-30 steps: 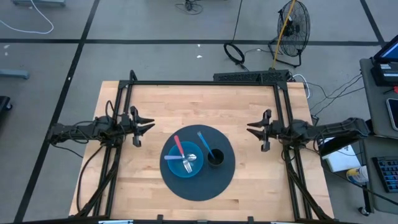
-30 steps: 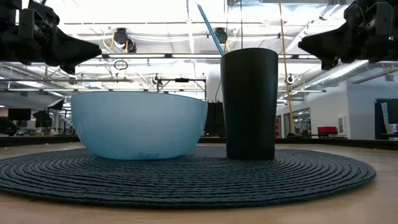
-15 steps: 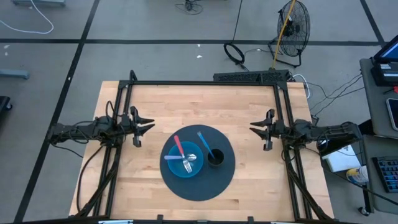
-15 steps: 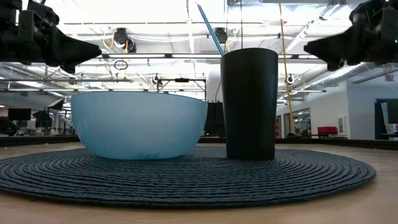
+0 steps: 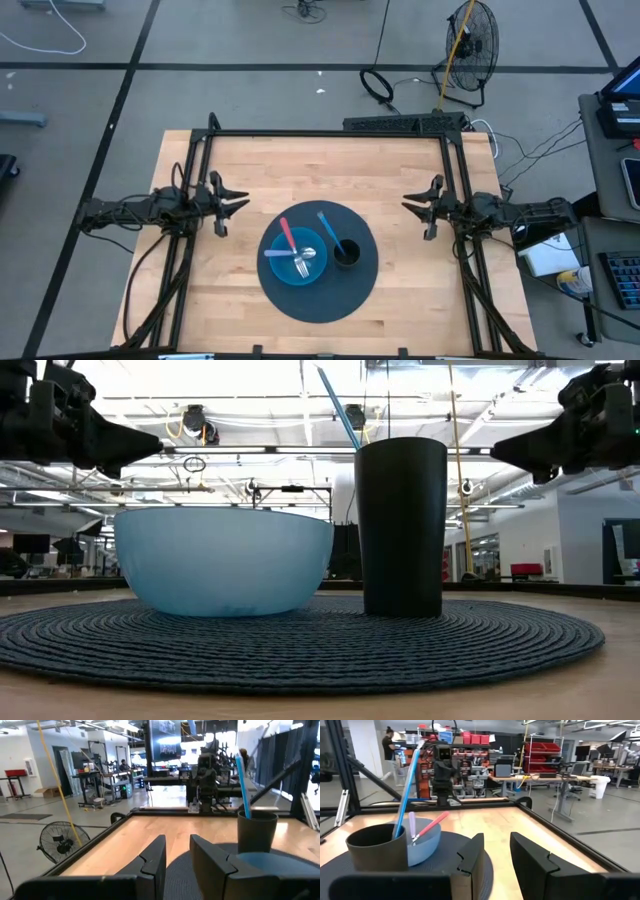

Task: Pick & Place Utensil
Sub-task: Return to Home Position

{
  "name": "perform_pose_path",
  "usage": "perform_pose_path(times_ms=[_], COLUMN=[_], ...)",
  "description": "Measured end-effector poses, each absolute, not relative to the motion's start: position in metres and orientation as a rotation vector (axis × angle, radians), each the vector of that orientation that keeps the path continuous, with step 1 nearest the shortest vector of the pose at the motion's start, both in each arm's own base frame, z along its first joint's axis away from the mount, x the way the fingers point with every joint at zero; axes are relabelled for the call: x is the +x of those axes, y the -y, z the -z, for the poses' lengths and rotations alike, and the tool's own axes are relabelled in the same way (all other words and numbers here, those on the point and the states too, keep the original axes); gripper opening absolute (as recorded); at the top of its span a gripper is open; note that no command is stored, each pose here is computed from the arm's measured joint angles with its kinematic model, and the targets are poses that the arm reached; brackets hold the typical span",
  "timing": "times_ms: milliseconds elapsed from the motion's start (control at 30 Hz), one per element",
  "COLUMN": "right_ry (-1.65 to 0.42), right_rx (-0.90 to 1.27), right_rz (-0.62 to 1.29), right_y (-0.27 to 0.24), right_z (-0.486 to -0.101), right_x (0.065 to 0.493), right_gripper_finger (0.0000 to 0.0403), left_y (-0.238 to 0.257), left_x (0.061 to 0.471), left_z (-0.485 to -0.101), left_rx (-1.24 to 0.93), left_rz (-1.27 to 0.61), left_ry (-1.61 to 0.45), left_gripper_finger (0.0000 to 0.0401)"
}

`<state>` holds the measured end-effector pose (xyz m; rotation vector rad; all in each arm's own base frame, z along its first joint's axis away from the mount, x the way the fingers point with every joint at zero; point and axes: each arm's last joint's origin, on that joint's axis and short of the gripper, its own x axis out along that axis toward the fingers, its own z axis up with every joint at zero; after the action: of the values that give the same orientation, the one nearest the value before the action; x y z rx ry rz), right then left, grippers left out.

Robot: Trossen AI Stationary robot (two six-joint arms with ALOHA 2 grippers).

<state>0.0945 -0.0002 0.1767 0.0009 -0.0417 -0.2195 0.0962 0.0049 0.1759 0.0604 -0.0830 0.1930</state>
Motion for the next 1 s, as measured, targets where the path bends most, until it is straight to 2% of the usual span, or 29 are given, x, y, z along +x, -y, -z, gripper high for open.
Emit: perform_pose_path(times_ms=[633, 1000], right_ry=[-0.033, 0.077], right_rx=[0.059, 0.081], right_rz=[0.212, 0.217], right_y=[-0.0001, 0.0001], right_z=[-0.1696, -0.1786], right_x=[0.0943, 0.0946], right_gripper_finger=[0.0089, 0.0089], left_y=[-0.0036, -0.0037], left_x=[0.0966, 0.0967], left_z=[-0.1720, -0.1732], left_rx=[0.114, 0.115], left_rz=[-0.145, -0.152], left_ry=[0.033, 0.054], left_gripper_finger=[0.0093, 0.0093])
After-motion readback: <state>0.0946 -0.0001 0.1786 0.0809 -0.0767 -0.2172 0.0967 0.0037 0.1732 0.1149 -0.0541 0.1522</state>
